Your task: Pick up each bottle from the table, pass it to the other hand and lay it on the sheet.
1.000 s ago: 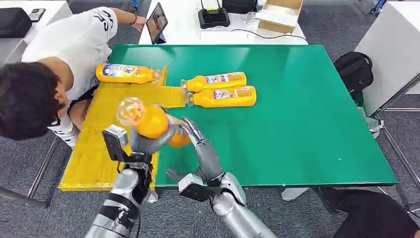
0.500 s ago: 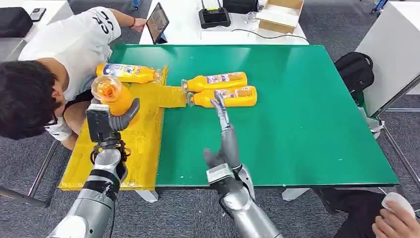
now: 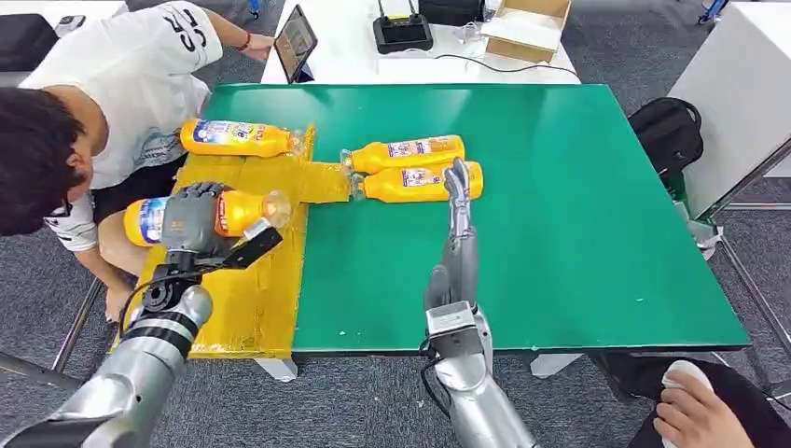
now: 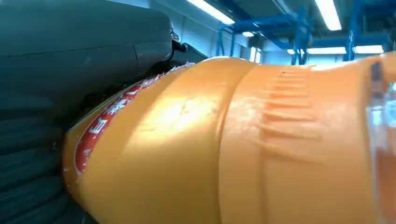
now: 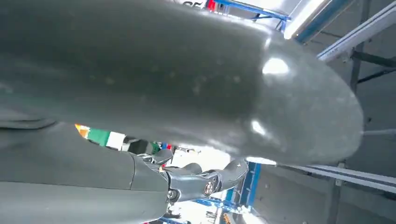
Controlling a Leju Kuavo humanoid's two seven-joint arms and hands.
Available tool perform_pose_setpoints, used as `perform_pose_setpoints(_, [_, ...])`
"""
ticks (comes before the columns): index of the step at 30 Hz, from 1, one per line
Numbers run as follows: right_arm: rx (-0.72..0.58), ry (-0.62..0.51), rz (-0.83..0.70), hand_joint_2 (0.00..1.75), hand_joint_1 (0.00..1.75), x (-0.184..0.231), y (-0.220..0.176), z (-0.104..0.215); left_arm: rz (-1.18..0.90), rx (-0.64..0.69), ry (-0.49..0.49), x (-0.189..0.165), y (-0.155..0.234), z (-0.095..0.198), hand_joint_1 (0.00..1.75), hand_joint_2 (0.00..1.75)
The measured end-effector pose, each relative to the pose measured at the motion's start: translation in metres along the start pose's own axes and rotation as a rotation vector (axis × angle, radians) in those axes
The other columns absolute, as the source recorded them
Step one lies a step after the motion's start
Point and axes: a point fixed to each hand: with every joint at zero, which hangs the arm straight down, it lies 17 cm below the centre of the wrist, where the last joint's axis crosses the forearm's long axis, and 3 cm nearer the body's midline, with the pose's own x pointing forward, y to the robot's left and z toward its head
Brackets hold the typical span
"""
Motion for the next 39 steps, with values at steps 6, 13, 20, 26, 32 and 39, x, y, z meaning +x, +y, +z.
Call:
perform_pose_setpoints(6, [0.001, -0.003, -0.003, 0.0, 0.0, 0.001, 0.0, -0.002, -0.02, -0.057, 0.015, -0.017, -0.015, 0.01, 1.75, 1.75])
perform_pose_setpoints(13, [0.001, -0.004, -0.002, 0.0, 0.0, 0.001, 0.0, -0.002, -0.025, -0.08, 0.02, -0.022, -0.022, 0.016, 1.75, 1.75])
perform_pose_setpoints(20, [0.0, 0.0, -0.019, 0.0, 0.0, 0.001, 0.0, -0.003, -0.004, -0.131, 0.049, -0.03, -0.035, 0.022, 1.75, 1.75])
perform_pose_setpoints(26, [0.006, 0.002, -0.027, 0.0, 0.0, 0.001, 0.002, -0.004, 0.018, -0.236, 0.08, -0.04, -0.057, 0.037, 1.75, 1.75])
perform_pose_setpoints(32, [0.016, 0.016, -0.03, 0.0, 0.0, -0.003, 0.004, -0.003, 0.019, -0.368, 0.096, -0.045, -0.081, 0.052, 1.75, 1.75])
perform_pose_setpoints(39, [0.029, 0.041, -0.034, 0.0, 0.0, -0.01, 0.008, 0.0, 0.003, -0.431, 0.089, -0.046, -0.091, 0.058, 1.75, 1.75])
